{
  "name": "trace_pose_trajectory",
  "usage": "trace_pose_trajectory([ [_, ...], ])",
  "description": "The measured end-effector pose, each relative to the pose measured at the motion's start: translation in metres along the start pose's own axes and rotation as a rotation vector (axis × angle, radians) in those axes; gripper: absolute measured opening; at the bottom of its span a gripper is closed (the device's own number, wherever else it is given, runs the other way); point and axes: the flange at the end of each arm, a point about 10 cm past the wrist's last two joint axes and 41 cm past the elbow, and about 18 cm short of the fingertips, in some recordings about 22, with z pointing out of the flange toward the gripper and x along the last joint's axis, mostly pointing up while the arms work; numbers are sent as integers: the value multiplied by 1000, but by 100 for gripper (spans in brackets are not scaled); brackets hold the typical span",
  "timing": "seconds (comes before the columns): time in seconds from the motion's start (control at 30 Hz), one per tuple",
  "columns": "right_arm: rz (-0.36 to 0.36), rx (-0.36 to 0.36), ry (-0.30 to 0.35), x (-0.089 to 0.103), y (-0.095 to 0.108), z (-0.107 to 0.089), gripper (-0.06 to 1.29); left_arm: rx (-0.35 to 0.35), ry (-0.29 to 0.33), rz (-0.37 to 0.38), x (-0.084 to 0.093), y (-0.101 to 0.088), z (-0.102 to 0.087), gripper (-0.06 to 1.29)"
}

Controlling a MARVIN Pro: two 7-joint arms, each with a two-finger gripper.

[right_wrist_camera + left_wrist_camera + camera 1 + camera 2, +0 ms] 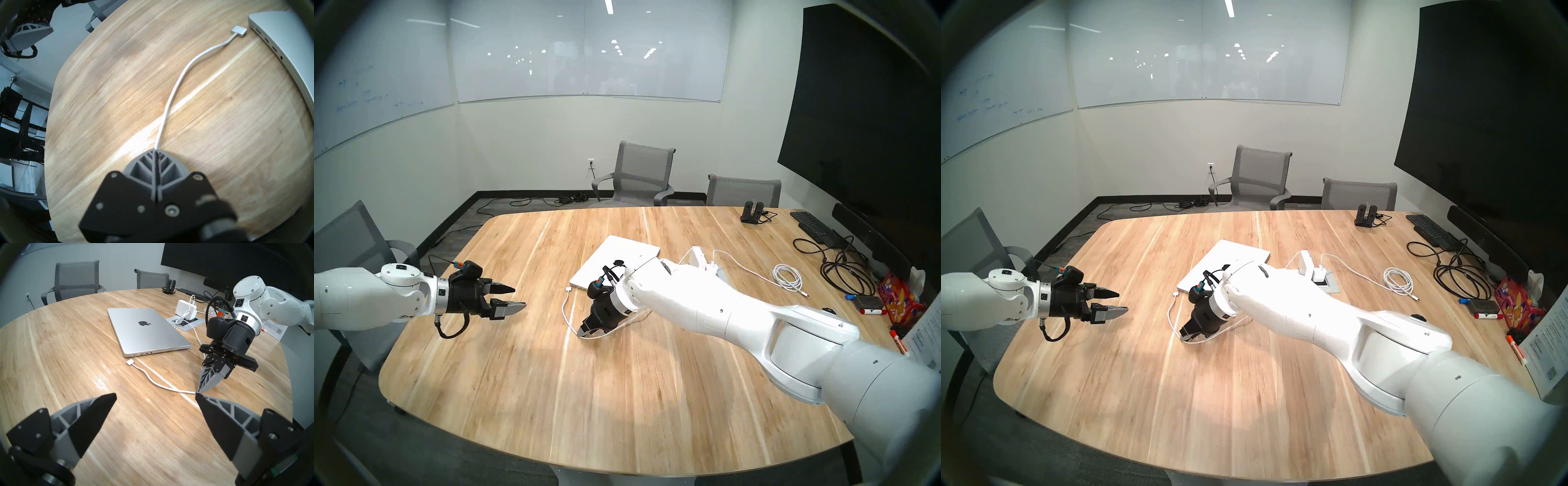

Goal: Plug the charging cable into the port of a MacBook

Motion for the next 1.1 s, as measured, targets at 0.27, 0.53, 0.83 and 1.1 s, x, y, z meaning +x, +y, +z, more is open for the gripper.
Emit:
trace_pose_trajectory([
  [0.27,18,-2,-5,-13,-8,-1,-2,0,0,0,0,0,0,125],
  [0.53,49,-23,26,-19,-7,-4,-2,0,0,0,0,0,0,125],
  [0.83,73,-37,66,-22,-7,-4,-2,0,0,0,0,0,0,125],
  [1.1,58,-32,95,-21,-11,-4,-2,0,0,0,0,0,0,125],
])
